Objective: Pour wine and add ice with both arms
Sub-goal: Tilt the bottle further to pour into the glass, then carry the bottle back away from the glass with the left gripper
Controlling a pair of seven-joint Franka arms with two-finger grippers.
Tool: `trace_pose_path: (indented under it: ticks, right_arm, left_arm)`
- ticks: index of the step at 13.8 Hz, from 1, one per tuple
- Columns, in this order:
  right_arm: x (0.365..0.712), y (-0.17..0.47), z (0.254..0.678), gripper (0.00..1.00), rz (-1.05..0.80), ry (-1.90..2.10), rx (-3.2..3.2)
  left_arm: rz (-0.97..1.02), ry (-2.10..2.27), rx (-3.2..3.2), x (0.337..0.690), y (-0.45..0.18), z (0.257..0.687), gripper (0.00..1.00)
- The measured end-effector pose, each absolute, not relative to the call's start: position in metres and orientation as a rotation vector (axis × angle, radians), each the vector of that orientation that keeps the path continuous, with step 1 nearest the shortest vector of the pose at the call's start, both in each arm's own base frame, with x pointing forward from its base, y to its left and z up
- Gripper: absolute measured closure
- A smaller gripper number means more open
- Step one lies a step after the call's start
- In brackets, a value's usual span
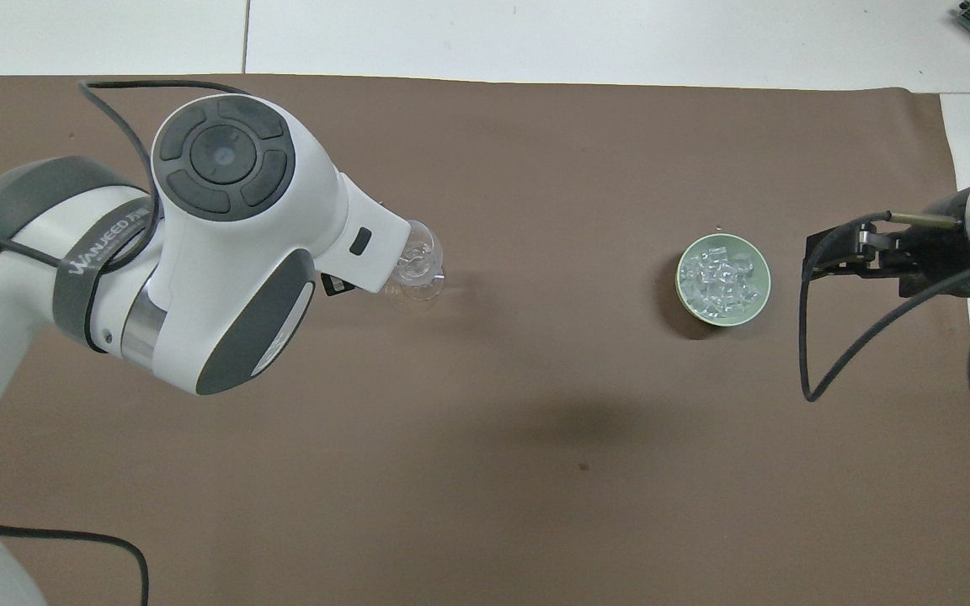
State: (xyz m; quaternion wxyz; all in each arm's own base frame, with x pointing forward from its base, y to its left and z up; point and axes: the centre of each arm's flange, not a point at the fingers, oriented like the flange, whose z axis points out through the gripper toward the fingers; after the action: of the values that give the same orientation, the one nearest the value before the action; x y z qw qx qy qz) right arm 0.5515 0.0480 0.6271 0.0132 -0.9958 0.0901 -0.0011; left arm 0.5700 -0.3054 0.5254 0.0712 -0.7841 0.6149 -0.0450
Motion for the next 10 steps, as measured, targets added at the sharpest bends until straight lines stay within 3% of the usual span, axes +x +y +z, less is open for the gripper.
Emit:
trace_pose_path:
  ticks: [10]
  right_arm:
    - [0.551, 0.045, 0.627, 0.0, 0.0, 0.29, -3.104]
  left_arm:
    - [-0.216, 1.765, -2.412, 0.58, -0.289, 0.554, 0.79]
